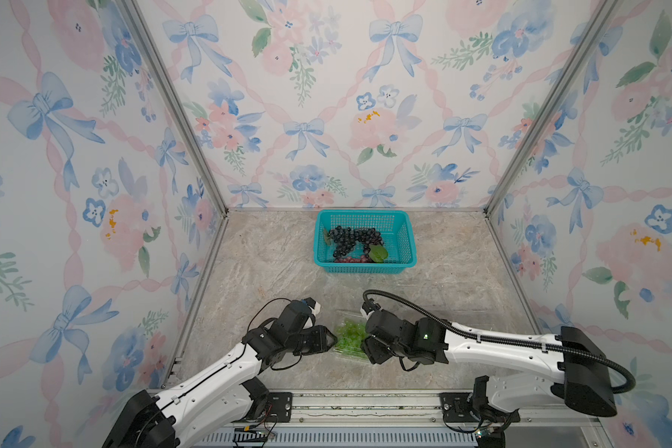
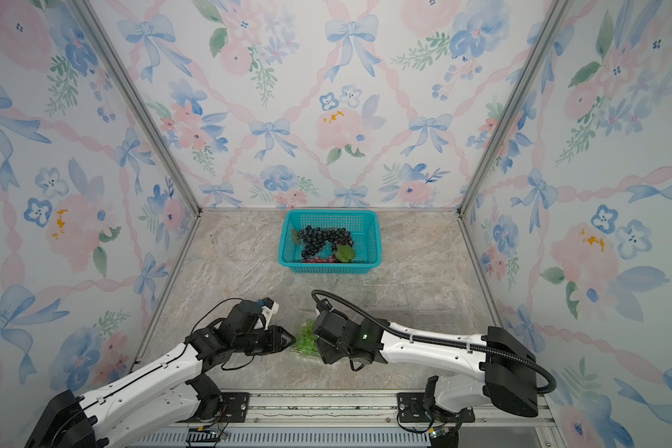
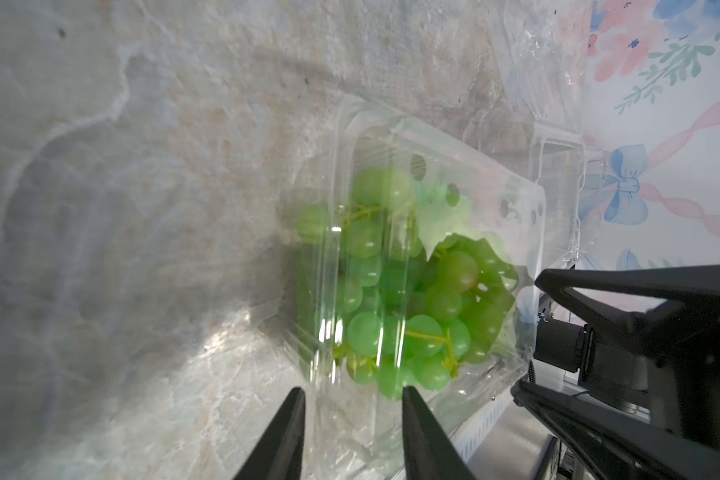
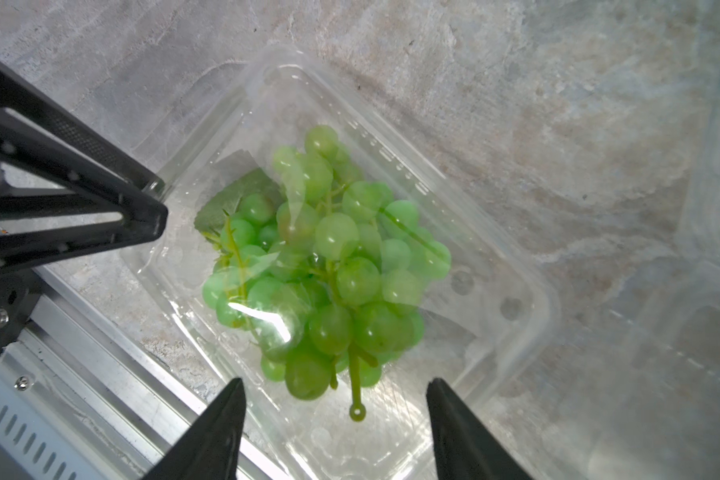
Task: Pack grapes into containers
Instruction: Close the packing box at the center of the board.
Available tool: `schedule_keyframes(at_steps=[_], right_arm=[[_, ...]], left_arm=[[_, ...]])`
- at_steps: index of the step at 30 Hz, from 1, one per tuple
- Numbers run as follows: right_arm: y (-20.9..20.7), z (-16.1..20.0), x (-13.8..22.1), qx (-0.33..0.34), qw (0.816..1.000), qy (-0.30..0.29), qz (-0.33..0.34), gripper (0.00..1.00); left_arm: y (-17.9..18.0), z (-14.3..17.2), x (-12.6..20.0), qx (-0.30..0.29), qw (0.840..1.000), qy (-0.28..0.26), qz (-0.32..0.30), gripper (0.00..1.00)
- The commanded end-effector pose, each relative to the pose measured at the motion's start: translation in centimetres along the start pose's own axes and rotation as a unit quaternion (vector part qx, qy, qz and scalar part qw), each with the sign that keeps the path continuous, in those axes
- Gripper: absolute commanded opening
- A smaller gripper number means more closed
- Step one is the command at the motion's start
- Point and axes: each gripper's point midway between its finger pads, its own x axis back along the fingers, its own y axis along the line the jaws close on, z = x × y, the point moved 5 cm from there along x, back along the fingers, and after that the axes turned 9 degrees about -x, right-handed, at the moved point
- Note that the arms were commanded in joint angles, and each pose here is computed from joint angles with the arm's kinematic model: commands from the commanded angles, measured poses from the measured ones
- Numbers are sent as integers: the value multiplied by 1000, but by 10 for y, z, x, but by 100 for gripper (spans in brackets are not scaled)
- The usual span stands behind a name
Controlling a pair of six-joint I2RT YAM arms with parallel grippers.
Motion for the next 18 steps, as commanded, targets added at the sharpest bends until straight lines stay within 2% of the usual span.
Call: schedule_keyframes(at_steps=[1, 11, 18], right_arm=[[-4, -5, -3, -16, 1000, -3, 4, 68], [-9, -4, -12, -51, 999, 3, -3, 68], [-15, 4, -11, -43, 999, 15, 12, 68]], left_arm=[[-6, -18, 3, -29, 999, -33, -15, 41], [-16, -44, -1, -49, 997, -64, -13, 41], [-3, -21, 15, -13, 997, -64, 28, 49]])
